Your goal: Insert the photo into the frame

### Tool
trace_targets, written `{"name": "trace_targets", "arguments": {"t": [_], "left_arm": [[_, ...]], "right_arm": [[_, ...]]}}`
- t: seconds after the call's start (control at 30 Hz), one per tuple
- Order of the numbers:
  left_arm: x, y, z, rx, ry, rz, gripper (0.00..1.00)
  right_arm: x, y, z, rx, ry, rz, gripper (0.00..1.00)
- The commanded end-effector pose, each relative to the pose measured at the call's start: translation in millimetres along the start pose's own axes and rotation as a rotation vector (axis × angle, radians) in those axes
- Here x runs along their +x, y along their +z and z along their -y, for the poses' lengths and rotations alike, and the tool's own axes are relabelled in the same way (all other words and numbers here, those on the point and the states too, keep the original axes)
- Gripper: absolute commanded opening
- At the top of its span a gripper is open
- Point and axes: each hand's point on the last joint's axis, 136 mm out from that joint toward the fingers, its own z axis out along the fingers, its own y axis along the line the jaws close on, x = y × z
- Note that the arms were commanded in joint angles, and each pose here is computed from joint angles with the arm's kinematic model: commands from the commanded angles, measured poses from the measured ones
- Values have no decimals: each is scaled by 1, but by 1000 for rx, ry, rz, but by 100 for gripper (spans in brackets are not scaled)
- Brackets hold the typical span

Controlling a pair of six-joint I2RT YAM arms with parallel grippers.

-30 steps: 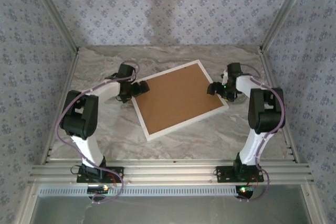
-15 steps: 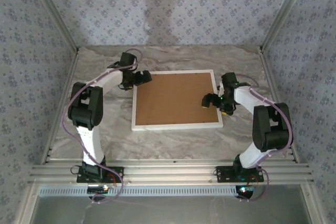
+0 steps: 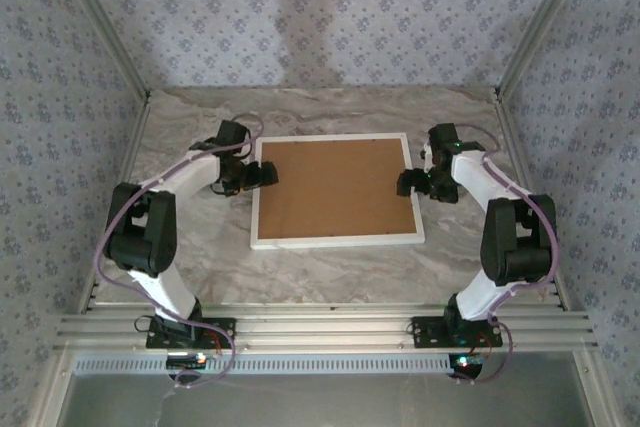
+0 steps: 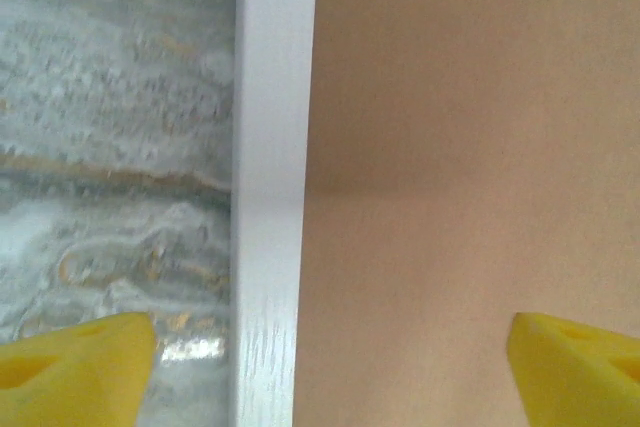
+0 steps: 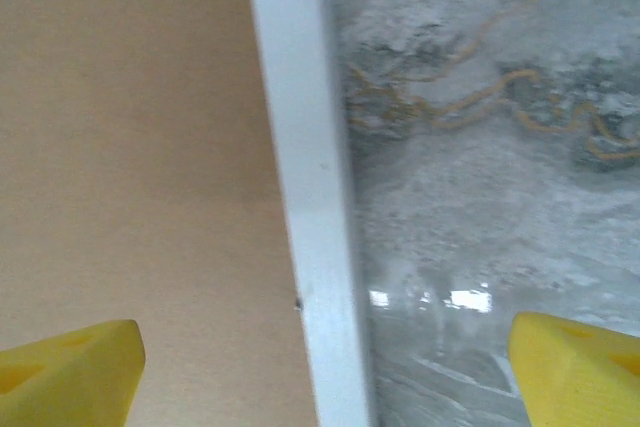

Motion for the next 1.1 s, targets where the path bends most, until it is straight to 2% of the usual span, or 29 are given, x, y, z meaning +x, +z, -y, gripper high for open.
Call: {"name": "trace_targets", "arguments": {"t": [0.0,0.13,0.43,0.67,0.93,1.07], "left_arm": [[15,-6,-10,-49,49,-27,81],[23,0,-18,-81,65,-55,62],[23,13,-25,-110,76,-71,43],[25,20,-24,-112,84,-85,40],[27,24,-23,-117,92,-97,40],[28,25,-22,-120,95,-105,36]], "right_arm": [[4,-4,13,57,-16,-27,93],[4,-4,16,67,-2,-26,92],[8,-1,27,118,5,-40,86],[11,-1,44,220,30,-59,86],[13,11,41,212,22,-77,85],[14,15,39,205,20,-84,86]]}}
